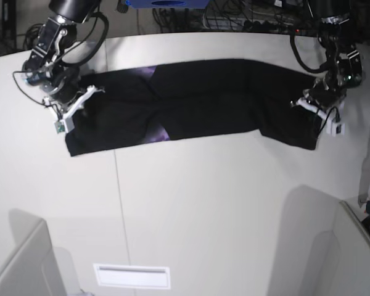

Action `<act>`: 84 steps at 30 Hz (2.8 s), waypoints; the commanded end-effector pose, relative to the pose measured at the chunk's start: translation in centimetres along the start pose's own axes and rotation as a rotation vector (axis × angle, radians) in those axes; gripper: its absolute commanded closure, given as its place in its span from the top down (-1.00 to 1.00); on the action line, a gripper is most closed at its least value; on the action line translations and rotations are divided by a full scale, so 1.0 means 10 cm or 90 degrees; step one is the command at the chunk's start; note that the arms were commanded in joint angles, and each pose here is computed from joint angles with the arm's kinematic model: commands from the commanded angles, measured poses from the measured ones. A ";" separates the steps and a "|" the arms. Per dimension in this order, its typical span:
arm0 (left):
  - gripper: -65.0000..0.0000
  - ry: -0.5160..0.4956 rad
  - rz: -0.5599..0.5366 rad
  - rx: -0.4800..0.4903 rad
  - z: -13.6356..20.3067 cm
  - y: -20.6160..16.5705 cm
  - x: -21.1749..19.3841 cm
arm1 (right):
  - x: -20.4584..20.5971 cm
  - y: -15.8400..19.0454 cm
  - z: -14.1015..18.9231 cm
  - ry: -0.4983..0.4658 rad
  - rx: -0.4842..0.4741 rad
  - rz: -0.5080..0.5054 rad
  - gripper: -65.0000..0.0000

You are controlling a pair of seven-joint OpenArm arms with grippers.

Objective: Fold the T-shirt properly
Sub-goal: 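Release the hem and pull the folded strip away from the table edge, then grasp the strip's end with the left gripper, right gripper holding the other end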

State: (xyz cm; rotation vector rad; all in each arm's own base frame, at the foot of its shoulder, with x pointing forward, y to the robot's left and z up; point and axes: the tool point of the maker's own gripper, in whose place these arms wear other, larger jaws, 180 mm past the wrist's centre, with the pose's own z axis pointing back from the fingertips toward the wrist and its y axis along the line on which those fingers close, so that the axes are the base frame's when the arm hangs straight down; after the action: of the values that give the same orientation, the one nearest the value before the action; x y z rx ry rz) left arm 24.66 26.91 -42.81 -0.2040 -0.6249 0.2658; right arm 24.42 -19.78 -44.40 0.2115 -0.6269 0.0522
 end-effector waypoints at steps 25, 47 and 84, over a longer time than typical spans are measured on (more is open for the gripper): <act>-1.00 -0.176 0.052 -0.037 1.03 0.20 0.88 | 0.64 -0.30 0.65 -0.097 -0.152 0.023 -1.00; 0.81 -0.074 0.081 -0.057 0.49 0.43 0.42 | 0.56 0.41 0.63 -0.091 -0.052 0.127 -1.00; -1.00 -0.068 -0.047 -0.003 0.29 0.37 0.44 | 0.55 0.39 0.64 -0.091 -0.055 0.124 -1.00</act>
State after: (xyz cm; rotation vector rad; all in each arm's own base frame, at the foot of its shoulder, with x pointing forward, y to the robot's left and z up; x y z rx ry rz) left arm 24.52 31.38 -40.85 -0.1859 -0.6770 0.2209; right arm 24.15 -17.35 -36.48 0.0736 -0.7437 0.1951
